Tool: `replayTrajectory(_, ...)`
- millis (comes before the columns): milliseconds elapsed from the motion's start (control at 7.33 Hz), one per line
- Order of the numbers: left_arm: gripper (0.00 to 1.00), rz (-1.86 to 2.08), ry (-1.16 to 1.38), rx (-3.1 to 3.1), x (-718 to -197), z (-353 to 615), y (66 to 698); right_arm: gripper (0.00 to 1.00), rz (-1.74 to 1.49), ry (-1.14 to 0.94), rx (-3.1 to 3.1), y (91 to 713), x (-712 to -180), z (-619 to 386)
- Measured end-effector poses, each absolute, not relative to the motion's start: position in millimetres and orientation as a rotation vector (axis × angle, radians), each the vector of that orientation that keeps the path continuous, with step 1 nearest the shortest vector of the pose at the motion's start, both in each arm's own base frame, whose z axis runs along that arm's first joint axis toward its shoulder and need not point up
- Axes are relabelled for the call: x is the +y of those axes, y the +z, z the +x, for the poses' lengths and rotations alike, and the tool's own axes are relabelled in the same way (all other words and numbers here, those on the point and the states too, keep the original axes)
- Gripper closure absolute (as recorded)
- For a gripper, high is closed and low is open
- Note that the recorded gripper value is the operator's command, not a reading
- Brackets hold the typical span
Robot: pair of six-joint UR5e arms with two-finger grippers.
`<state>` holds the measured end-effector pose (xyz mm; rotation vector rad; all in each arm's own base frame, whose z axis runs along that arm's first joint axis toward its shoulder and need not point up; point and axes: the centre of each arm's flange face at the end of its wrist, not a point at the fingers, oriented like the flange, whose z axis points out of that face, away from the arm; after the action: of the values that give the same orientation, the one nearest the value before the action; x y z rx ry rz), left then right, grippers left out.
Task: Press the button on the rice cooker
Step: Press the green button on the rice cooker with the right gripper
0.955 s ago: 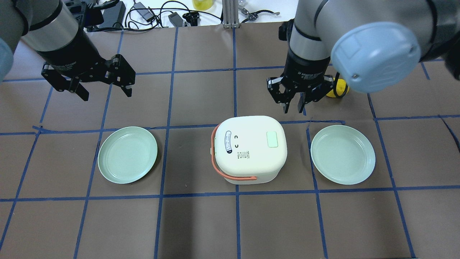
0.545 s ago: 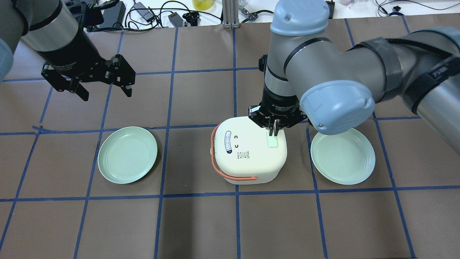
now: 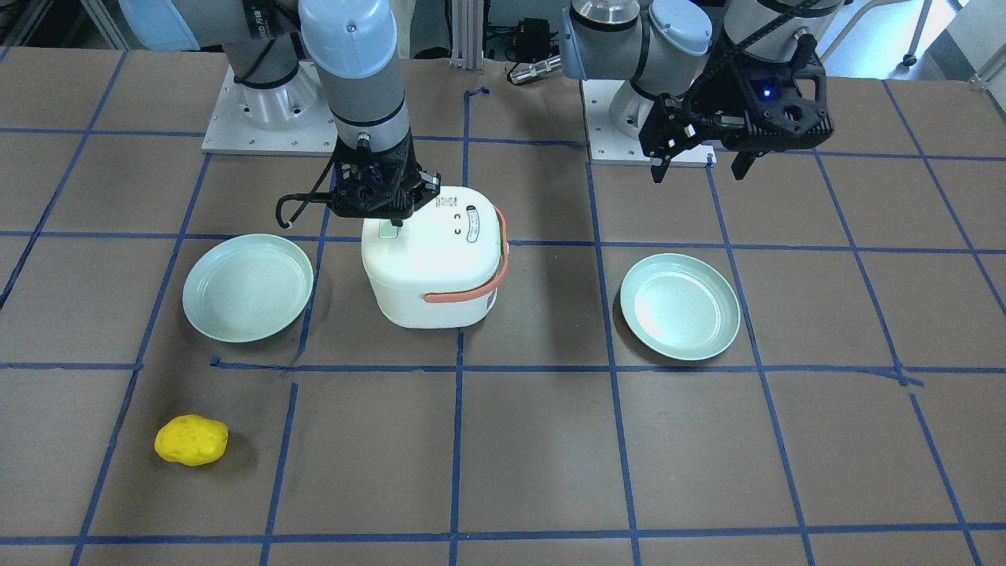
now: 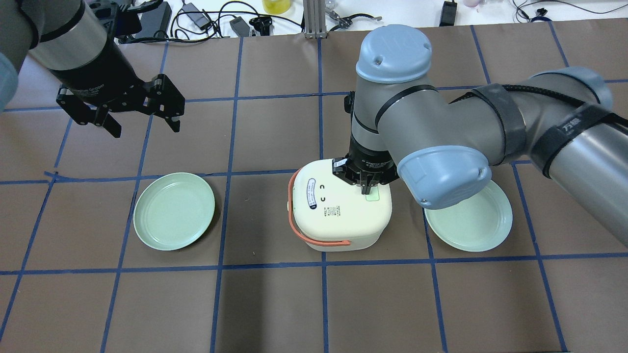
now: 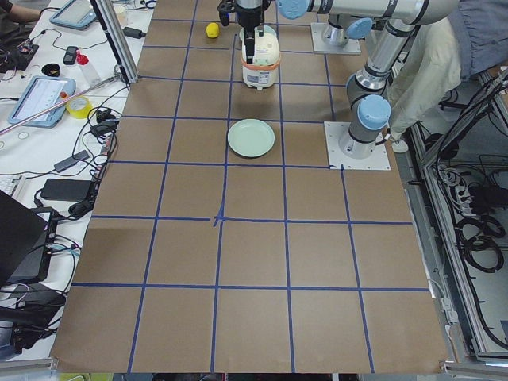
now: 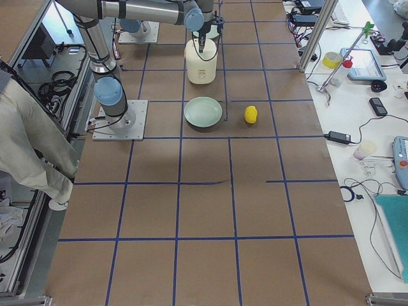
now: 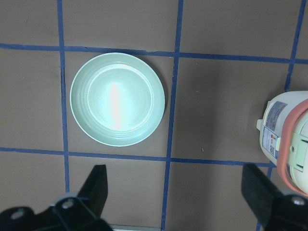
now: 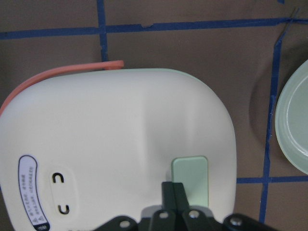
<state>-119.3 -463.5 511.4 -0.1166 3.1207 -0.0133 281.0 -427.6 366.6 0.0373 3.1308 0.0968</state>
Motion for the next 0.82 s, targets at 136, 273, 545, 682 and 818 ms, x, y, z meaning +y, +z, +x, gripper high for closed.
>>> replayTrajectory(136,0.00,-0.117,-0.013,3.121,-463.5,-119.3,511.4,0.97,0.022,0.083,3.153,366.9,-427.9,278.4)
replayTrajectory(273,0.00,-0.117,-0.013,3.121,-463.5,-119.3,511.3,0.96,0.007,0.079,3.170,365.9,-427.6,276.9)
replayTrajectory(545,0.00,-0.118,-0.013,3.121,-463.5,-119.3,511.4,0.95,-0.001,0.085,3.180,362.6,-427.4,276.3)
replayTrajectory(682,0.00,-0.118,-0.013,3.121,-463.5,-119.3,511.4,0.95,-0.002,0.093,3.183,360.3,-427.2,276.2)
replayTrajectory(818,0.00,-0.117,-0.013,3.121,-463.5,-119.3,511.4,0.94,-0.002,0.103,3.185,357.3,-426.1,275.8)
